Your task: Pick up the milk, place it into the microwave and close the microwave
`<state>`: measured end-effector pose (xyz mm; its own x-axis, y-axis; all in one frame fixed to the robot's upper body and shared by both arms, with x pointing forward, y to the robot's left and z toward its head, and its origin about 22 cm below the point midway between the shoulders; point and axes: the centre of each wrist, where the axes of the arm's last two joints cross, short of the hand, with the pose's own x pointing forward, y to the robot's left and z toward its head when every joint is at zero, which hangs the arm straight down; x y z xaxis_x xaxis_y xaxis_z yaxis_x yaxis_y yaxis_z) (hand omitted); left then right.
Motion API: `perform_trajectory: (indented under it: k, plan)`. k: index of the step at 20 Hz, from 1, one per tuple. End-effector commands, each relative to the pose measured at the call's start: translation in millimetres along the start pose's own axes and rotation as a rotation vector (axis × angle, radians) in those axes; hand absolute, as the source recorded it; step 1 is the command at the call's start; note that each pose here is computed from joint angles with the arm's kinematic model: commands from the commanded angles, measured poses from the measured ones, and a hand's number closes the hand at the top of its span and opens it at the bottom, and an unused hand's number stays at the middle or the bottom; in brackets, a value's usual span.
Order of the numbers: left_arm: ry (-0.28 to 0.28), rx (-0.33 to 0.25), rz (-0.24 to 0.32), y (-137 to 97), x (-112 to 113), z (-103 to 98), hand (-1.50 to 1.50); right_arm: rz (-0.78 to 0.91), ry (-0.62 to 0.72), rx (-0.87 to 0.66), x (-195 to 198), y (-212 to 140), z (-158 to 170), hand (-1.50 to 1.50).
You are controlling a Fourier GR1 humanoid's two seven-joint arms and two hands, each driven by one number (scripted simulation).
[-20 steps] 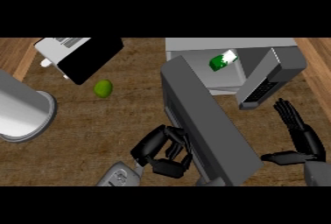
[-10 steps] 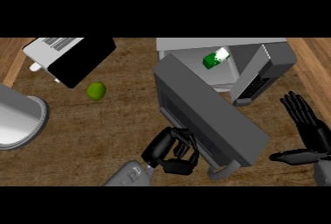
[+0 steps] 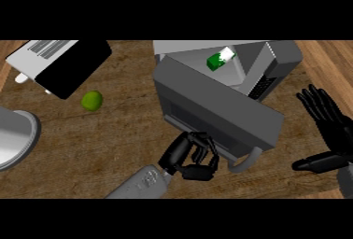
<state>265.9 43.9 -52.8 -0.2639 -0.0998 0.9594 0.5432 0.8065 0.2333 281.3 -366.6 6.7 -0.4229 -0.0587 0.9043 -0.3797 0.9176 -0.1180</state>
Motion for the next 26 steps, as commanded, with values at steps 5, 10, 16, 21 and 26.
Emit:
perform_trajectory:
  k: [5,10,16,21,26]
  plan:
    - [-0.067,0.137,0.062,-6,21,-20,1.5,-0.044,-0.085,0.153,34,-6,-32,-1.5]
    - [-0.067,0.311,0.066,10,30,-39,1.5,-0.017,-0.099,0.18,55,-13,-45,-1.5]
    - [-0.062,0.37,0.063,17,51,-66,-1.5,-0.022,-0.128,0.163,66,-20,-55,-1.5]
    - [0.013,0.461,0.053,24,47,-71,-1.5,0.323,-0.217,0.193,133,-43,-87,1.5]
    - [-0.013,0.54,0.116,32,61,-83,-1.5,0.416,-0.248,0.202,152,-49,-96,1.5]
